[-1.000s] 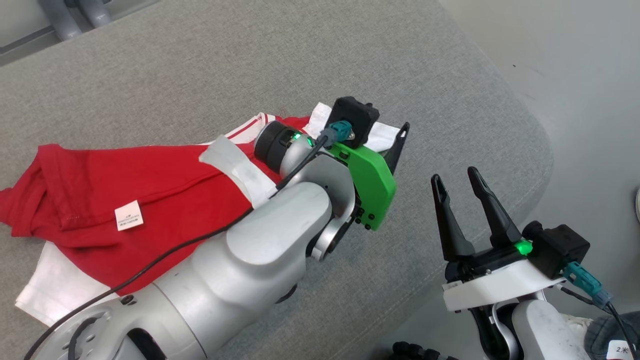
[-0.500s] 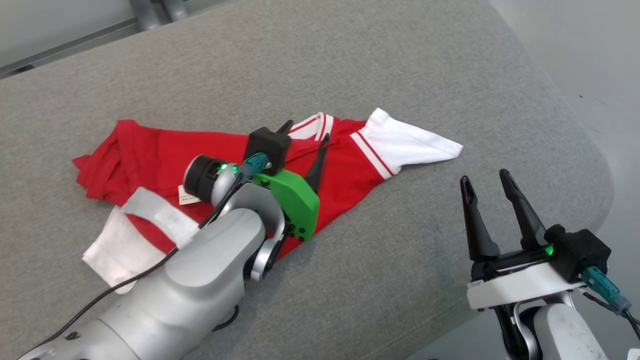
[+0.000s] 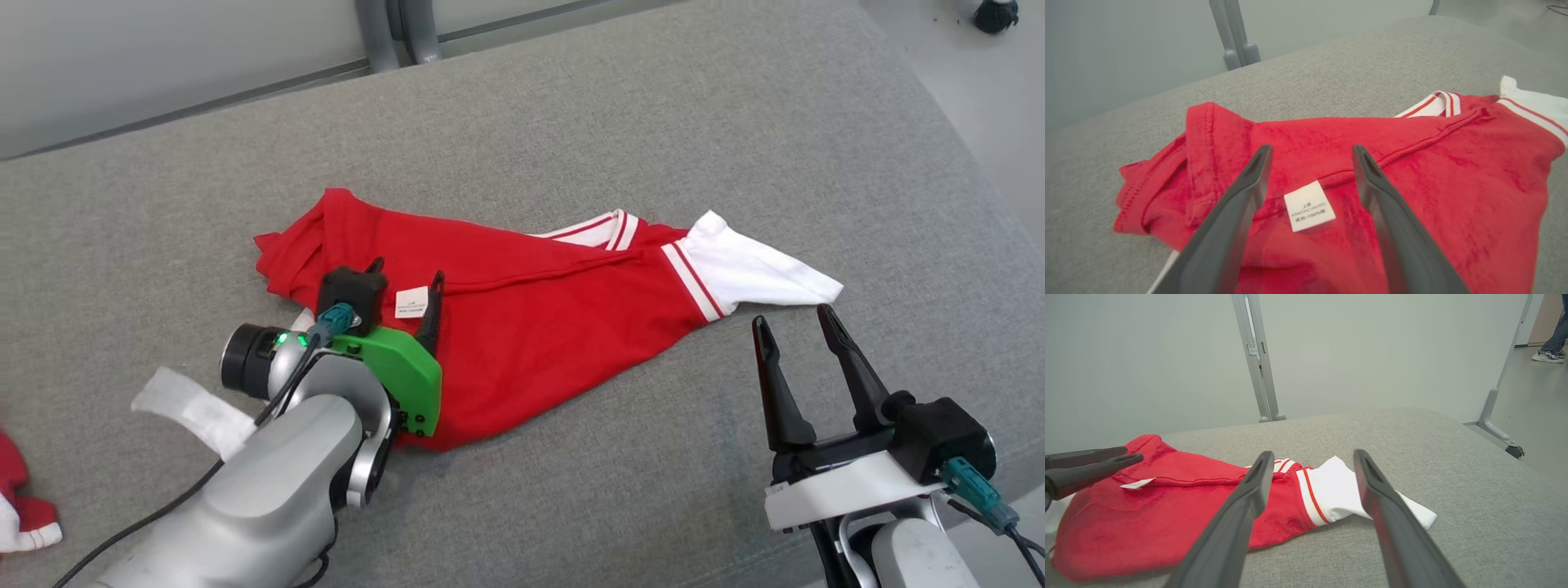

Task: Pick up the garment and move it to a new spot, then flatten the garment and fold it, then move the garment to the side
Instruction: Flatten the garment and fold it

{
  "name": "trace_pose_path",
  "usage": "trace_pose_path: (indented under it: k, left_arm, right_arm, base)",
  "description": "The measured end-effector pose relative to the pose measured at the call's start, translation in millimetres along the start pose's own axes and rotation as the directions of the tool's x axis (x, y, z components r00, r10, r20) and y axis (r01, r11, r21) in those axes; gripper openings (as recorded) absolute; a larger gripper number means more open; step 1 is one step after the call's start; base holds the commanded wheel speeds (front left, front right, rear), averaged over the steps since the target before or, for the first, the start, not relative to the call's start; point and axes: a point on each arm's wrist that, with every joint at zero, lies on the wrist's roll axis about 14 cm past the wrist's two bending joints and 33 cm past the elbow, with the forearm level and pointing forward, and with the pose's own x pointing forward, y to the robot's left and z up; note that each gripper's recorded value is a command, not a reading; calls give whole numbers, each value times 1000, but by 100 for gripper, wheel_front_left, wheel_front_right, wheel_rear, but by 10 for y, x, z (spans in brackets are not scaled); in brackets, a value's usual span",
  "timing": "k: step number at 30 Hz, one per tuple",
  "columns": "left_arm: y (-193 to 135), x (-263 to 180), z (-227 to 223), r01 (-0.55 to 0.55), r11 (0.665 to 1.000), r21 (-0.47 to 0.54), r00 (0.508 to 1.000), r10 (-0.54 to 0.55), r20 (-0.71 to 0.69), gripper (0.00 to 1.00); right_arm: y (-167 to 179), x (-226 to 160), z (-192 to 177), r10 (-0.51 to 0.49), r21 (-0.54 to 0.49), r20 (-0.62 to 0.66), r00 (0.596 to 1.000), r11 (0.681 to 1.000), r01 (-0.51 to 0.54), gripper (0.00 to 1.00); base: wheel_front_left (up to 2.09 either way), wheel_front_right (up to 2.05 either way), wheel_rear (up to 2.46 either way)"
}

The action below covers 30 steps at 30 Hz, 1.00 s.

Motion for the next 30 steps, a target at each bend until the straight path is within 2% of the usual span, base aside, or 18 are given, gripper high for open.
trace_pose_path:
  k: [5, 8, 17, 22, 30]
  left_arm:
    - [151, -186, 76, -59, 998, -35, 997, 61, 57, 100]
    - [386, -398, 120, -135, 989, -61, 985, 140, 102, 100]
    - [778, -894, 248, -250, 963, -97, 944, 264, 195, 100]
    - [687, -953, 204, -217, 966, -140, 949, 243, 202, 100]
    - [468, -487, 277, -148, 976, -158, 980, 166, 110, 100]
  right_arm:
    - [13, -63, 10, 5, -10, 2, 1000, 1000, -5, 100]
    - [39, -62, 43, 19, -35, 12, 1000, 999, -18, 100]
    - [199, 9, 63, 81, -64, 22, 996, 995, -80, 100]
    - [383, 92, 62, 140, -58, 27, 990, 989, -138, 100]
    - [379, 157, 24, 134, -49, 19, 991, 990, -133, 100]
  base:
    - [0, 0, 0]
    - [0, 0, 0]
    - [0, 0, 0]
    - [0, 0, 0]
    - [0, 0, 0]
